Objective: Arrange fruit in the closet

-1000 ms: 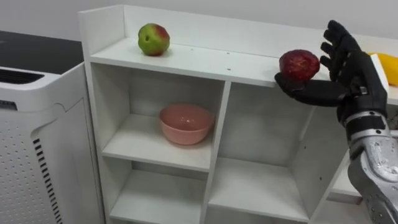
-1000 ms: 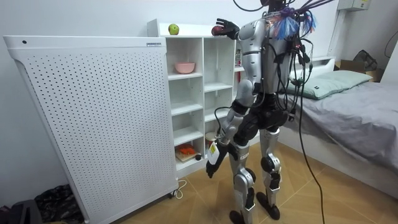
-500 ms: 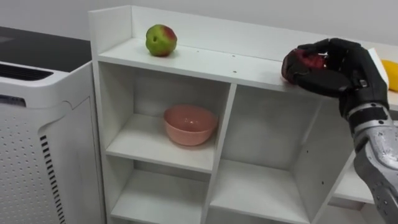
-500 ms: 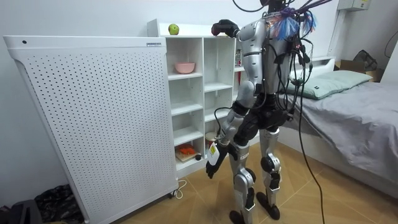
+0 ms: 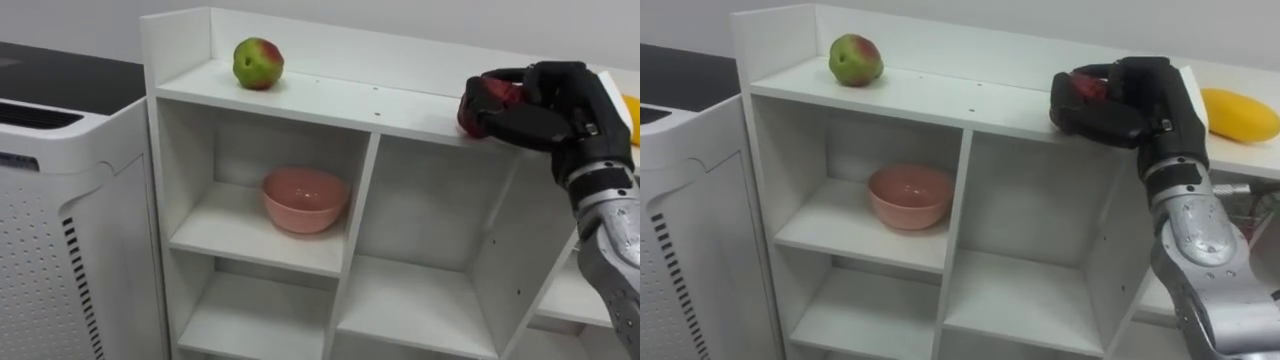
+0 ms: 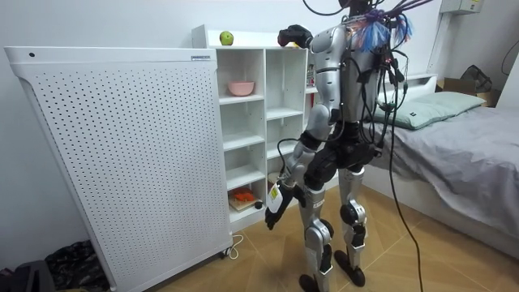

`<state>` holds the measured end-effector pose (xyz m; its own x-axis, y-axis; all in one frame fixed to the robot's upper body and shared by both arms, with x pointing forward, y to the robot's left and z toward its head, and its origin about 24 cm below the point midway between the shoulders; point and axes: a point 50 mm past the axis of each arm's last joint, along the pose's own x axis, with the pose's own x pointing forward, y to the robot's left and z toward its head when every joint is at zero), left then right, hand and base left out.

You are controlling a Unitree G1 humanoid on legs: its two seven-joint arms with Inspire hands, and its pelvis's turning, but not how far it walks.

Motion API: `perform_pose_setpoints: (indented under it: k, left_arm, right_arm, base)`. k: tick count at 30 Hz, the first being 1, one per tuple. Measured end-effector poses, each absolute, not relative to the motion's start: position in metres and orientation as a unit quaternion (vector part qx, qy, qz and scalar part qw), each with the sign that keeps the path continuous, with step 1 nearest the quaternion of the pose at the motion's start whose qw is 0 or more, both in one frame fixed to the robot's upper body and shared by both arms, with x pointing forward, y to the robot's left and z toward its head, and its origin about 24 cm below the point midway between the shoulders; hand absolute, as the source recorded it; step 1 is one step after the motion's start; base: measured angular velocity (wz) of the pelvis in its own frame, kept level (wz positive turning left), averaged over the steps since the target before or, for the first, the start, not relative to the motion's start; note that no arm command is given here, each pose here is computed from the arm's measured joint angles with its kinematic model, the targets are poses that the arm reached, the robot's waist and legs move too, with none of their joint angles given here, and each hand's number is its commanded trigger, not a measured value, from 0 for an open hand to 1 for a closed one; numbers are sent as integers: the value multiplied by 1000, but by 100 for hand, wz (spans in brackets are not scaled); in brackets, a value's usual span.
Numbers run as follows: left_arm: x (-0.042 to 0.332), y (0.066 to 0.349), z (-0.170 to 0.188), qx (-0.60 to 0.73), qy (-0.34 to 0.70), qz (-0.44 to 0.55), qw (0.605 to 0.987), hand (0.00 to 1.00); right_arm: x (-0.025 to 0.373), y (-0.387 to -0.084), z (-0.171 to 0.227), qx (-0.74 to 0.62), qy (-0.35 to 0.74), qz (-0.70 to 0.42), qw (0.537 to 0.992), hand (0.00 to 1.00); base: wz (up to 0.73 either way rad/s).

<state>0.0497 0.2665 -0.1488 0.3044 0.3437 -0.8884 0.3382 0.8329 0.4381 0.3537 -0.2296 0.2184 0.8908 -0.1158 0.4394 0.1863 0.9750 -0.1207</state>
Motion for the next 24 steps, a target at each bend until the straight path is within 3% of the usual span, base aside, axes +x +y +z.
perform_pose_setpoints:
  k: [10,17,24]
  left_arm:
    - [53,267,-148,298,584,10,755,0]
    - [49,269,-148,311,583,27,750,0]
    - [35,266,-150,317,594,23,739,0]
  right_arm:
    - [354,-228,218,-8,-214,-50,976,100]
    - [332,-207,227,76,-248,40,965,100]
    - [322,-188,211,135,-227,107,959,100]
  base:
    - [0]
    - [0]
    - [-2]
